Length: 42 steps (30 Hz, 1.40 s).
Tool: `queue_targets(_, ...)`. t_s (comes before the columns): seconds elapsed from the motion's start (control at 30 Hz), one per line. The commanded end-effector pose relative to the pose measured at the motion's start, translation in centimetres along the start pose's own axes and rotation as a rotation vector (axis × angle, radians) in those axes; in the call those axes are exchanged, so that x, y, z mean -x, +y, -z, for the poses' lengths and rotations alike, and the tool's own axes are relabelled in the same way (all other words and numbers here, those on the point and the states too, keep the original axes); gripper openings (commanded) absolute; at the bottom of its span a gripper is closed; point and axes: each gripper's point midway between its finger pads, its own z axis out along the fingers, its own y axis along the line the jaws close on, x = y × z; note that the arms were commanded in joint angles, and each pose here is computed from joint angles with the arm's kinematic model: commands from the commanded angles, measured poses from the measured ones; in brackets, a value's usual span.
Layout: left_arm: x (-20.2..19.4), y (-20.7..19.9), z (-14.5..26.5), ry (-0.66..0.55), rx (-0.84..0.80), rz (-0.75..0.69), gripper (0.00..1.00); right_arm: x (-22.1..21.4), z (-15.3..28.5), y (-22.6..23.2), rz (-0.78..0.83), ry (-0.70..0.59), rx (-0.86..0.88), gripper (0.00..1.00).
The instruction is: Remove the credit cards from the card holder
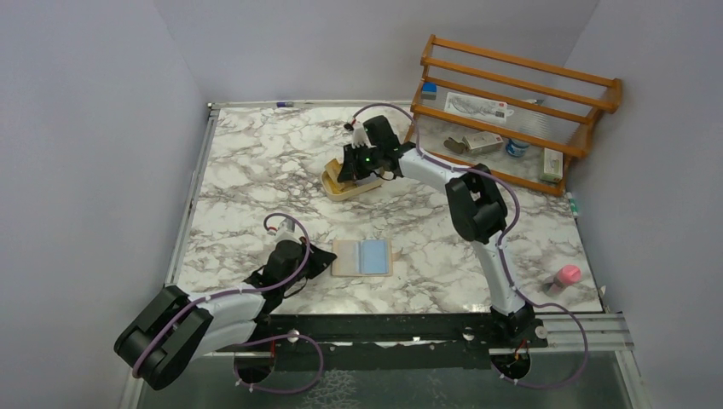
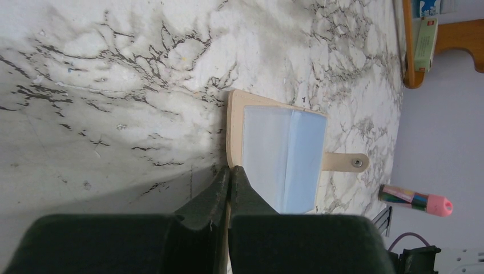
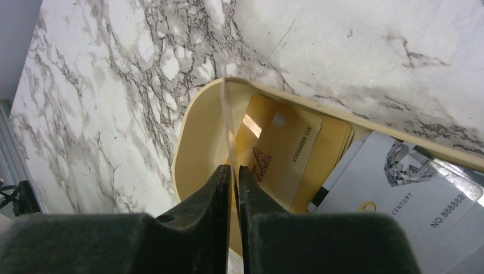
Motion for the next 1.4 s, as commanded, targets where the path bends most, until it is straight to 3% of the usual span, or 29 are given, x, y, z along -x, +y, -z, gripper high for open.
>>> queue_targets(0.0, -1.7, 4.1, 1.1, 0.021, 0.087, -0.007, 0.00, -1.4, -0.5, 0.5, 0.023, 0.060, 0.035, 0.19)
queue_targets(0.1, -1.7, 4.1, 1.1, 0.022, 0.087, -0.009, 0.00, -1.7, -0.6, 0.6, 0.024, 0.072, 0.036, 0.37)
queue_targets(0.33, -1.5, 3.6, 0.9, 0.021, 0.083, -0.015, 0.00, 1.2, 1.0, 0.0, 0.074, 0.015, -0.075, 0.57)
queue_targets(0.47, -1.2, 2.8, 0.6, 0.026, 0.078, -0.025, 0.00, 5.9, 4.8, -0.9, 0.082, -0.125, -0.217, 0.59)
queue_targets(0.67, 0.7, 0.7, 0.7, -0.004, 0.094, -0.062, 0.00, 10.6, 13.4, 2.4, 0.073, -0.373, -0.257, 0.64)
queue_targets(0.87, 4.4, -1.9, 2.2, -0.098, 0.137, -0.151, 0.00, 3.6, 15.2, 7.7, 0.009, -0.339, -0.049, 0.64)
queue_targets(1.1, 3.8, -2.0, 1.5, -0.057, 0.152, -0.147, 0.00, -6.8, 8.8, 14.7, -0.099, -0.139, 0.149, 0.65)
queue_targets(1.23, 3.8, -2.4, 1.4, -0.062, 0.152, -0.150, 0.00, -9.2, 6.8, 15.2, -0.231, -0.107, 0.247, 0.64)
queue_targets(1.37, 4.1, -2.9, 1.4, -0.079, 0.150, -0.154, 0.00, -9.8, 6.0, 16.8, -0.260, -0.090, 0.321, 0.64)
